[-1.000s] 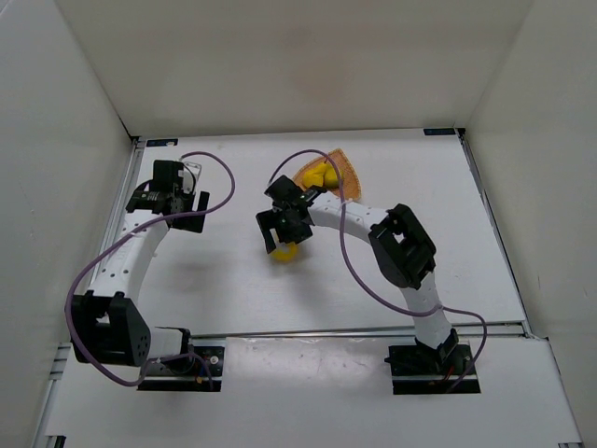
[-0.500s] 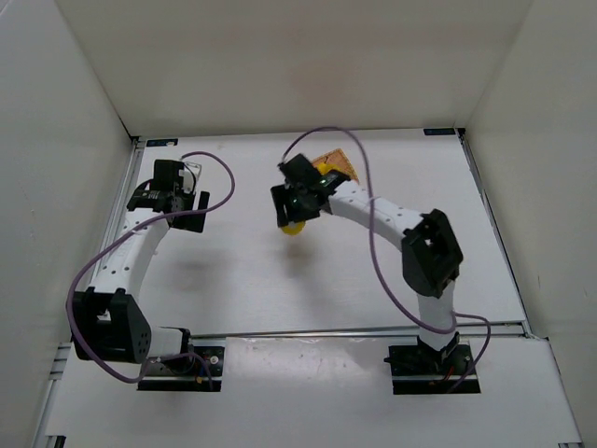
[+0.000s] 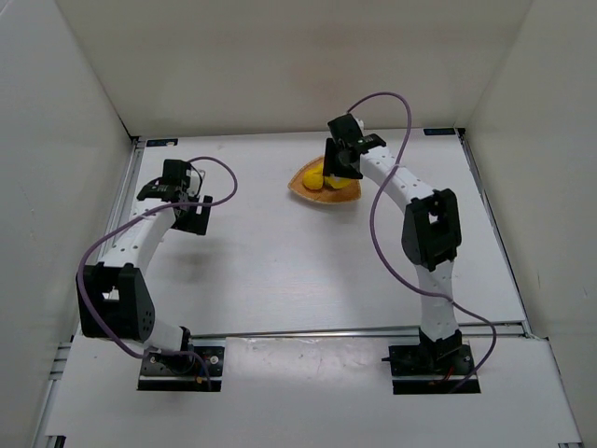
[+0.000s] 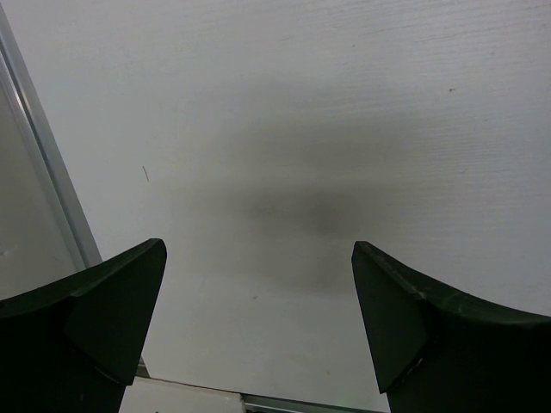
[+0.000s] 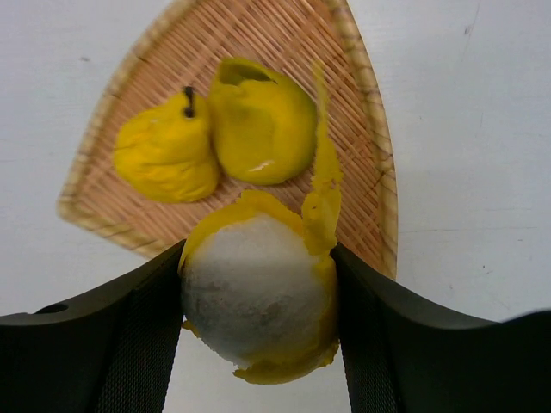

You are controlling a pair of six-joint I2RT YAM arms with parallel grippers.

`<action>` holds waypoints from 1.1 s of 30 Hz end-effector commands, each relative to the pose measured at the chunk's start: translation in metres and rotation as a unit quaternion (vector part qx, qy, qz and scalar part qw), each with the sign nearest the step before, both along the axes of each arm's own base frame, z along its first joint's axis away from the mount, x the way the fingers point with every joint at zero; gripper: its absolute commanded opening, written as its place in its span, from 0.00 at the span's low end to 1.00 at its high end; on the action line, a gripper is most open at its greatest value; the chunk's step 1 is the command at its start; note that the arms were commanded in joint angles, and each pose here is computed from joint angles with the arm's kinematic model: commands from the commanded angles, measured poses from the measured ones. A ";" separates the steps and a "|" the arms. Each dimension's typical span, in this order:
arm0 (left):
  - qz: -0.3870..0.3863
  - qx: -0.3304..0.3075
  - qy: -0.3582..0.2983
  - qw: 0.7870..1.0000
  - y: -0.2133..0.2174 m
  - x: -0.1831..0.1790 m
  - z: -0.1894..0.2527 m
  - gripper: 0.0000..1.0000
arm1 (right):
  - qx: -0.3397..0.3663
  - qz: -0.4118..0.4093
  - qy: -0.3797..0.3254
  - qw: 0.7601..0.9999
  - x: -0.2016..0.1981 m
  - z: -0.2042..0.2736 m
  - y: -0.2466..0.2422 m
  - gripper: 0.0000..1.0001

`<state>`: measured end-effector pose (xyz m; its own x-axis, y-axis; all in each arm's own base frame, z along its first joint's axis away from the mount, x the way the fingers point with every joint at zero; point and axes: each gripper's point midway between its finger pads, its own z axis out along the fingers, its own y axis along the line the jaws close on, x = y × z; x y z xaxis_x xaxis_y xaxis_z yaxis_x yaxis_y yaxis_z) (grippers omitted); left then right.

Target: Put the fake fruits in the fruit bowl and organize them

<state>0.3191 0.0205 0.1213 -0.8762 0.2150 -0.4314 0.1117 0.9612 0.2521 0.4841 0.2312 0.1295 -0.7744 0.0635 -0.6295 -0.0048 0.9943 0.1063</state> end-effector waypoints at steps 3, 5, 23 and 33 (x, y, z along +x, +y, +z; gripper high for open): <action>0.014 0.010 -0.029 0.999 0.006 0.011 0.018 1.00 | 0.001 -0.015 -0.014 1.000 0.007 0.017 -0.006 0.69; 0.014 0.010 -0.029 0.999 0.006 0.011 0.018 1.00 | 0.002 -0.015 -0.017 1.000 0.003 0.023 -0.008 0.89; 0.061 -0.006 -0.103 0.993 0.008 0.006 0.058 1.00 | 0.015 -0.208 -0.032 0.977 -0.173 0.062 -0.220 1.00; 0.093 0.010 -0.133 0.987 0.019 -0.016 0.077 1.00 | 0.091 -0.252 -0.067 0.961 -0.264 0.037 -0.235 1.00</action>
<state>0.3139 0.0339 0.1910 -0.7668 0.1017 -0.6338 -0.0908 0.9603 0.2638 0.2169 -0.0138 0.1479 -0.5785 0.5035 -0.6418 0.4893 0.8437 0.2209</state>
